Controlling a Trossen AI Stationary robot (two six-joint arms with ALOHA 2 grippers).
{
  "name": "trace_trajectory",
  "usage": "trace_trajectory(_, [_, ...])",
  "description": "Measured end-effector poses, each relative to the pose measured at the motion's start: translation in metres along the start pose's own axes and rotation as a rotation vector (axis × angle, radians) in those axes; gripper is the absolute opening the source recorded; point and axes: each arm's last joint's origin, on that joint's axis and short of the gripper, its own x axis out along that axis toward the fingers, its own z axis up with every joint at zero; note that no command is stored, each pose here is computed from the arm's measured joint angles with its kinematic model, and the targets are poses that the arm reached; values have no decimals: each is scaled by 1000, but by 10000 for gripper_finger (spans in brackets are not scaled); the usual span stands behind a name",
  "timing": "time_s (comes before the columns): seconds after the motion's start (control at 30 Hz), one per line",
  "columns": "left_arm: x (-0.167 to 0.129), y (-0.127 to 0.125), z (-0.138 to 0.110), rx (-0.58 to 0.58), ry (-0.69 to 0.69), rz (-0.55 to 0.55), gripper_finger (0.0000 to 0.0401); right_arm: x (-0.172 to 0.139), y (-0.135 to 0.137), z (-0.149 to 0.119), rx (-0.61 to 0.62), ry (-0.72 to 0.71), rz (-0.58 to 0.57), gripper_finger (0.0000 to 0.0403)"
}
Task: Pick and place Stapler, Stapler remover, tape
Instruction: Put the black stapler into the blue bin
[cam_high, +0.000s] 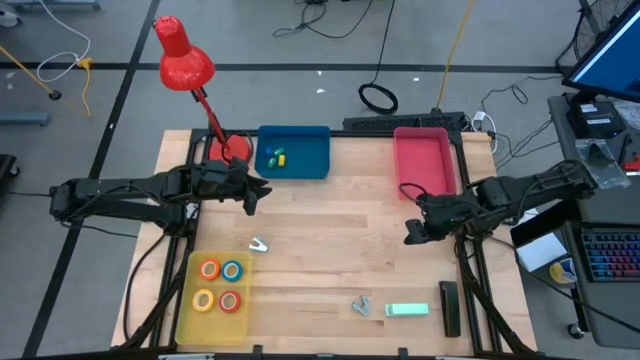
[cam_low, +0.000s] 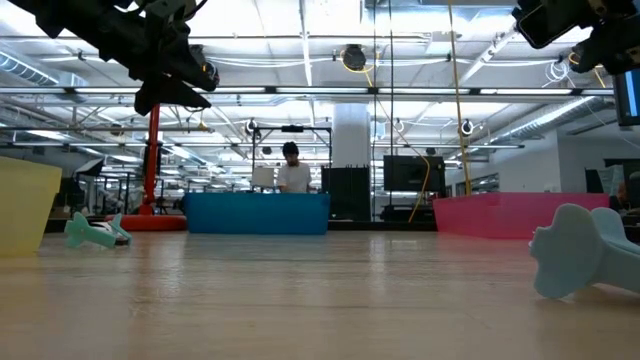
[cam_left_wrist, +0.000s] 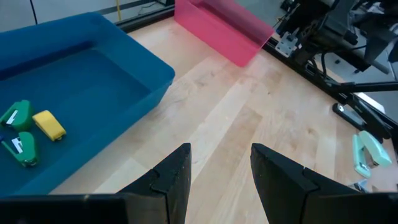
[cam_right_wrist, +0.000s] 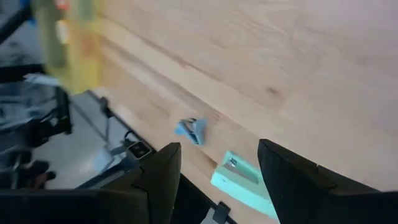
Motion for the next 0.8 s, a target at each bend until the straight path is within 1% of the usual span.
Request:
trace_trajectory(0.2, [0, 0, 0, 24, -1, 1, 168, 10, 17, -8, 100, 19, -113, 208])
trace_trajectory(0.33, [0, 0, 0, 32, -4, 8, 168, 15, 21, -19, 175, 33, -198, 208])
trace_trajectory(0.43, [0, 0, 0, 53, -4, 8, 168, 18, 21, -30, 230, 25, -256, 208])
trace_trajectory(0.57, [0, 0, 0, 74, -5, 8, 168, 20, 20, -47, 328, 13, -284, 208])
trace_trajectory(0.73, [0, 0, 0, 94, -5, 11, 168, 26, 15, -70, 467, 21, -347, 208])
trace_trajectory(0.8, [0, 0, 0, 99, -7, 14, 168, 28, 14, -79, 498, 28, -368, 206])
